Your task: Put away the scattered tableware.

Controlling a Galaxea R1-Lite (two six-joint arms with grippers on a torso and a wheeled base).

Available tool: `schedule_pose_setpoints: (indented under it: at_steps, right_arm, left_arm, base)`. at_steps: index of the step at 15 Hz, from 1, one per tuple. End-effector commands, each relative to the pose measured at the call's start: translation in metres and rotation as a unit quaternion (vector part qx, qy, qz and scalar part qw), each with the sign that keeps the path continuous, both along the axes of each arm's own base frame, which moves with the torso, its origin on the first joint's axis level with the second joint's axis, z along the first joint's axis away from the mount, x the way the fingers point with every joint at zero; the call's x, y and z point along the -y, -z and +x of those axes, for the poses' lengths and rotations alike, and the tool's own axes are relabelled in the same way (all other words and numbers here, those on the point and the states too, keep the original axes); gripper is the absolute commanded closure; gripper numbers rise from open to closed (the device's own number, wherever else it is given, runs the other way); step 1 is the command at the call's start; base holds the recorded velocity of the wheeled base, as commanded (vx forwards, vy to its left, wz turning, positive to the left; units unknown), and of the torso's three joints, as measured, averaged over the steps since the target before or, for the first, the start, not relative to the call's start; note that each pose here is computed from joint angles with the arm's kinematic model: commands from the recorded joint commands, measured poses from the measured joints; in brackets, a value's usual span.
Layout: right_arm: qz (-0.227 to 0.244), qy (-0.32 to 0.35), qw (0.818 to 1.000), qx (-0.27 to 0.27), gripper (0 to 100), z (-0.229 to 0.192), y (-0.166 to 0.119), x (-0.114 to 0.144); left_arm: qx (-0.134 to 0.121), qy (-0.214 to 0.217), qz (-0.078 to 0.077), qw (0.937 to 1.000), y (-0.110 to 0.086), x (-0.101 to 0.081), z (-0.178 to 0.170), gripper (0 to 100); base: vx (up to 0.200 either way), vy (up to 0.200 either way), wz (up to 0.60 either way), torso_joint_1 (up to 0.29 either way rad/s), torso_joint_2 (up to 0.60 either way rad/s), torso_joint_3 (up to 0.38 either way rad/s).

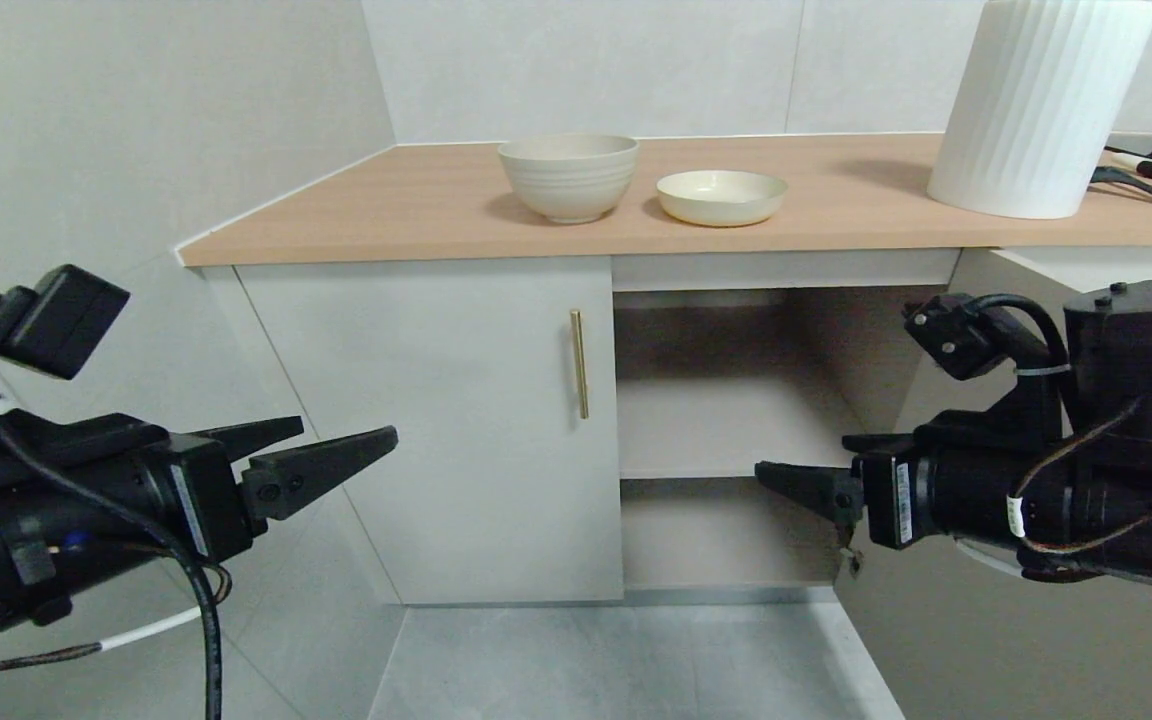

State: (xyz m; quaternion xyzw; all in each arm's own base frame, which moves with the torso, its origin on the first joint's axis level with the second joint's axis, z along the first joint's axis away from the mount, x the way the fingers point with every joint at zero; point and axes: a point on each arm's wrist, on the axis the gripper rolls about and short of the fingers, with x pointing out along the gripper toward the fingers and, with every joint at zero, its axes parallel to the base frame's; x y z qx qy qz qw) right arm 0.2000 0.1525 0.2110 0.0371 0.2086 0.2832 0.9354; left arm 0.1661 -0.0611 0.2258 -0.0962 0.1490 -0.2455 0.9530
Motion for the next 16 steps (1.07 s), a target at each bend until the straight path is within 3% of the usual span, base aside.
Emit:
schedule_pose_setpoints:
  at_steps: [1, 4, 6, 14, 16]
  right_arm:
    - [0.002, 0.006, 1.000, -0.007, 0, 0.004, 0.002, -0.004]
    - [0.010, 0.012, 1.000, -0.008, 0, 0.006, 0.001, -0.007]
    - [0.007, 0.016, 1.000, -0.007, 0, 0.005, 0.001, -0.008]
    - [-0.002, 0.010, 1.000, -0.018, 0, 0.002, 0.009, -0.006]
    - [-0.005, 0.008, 1.000, -0.019, 0, 0.001, 0.011, -0.006]
  left_arm:
    - [-0.009, 0.000, 0.002, 1.0000, 0.003, 0.001, 0.004, 0]
    - [-0.007, 0.002, 0.007, 0.9999, 0.004, 0.001, 0.004, 0]
    - [-0.003, 0.003, 0.016, 0.9999, 0.004, 0.001, 0.004, 0]
    - [-0.003, 0.003, 0.016, 0.9999, 0.004, 0.001, 0.005, 0]
    - [-0.003, 0.003, 0.014, 0.9999, 0.004, 0.001, 0.005, 0]
  base:
    - [0.000, 0.000, 0.00, 0.000, 0.00, 0.000]
    - [0.000, 0.000, 0.00, 0.000, 0.00, 0.000]
    - [0.200, 0.000, 0.00, 0.000, 0.00, 0.005]
    - [0.200, 0.000, 0.00, 0.002, 0.00, 0.004]
    - [0.000, 0.000, 0.00, 0.000, 0.00, 0.000]
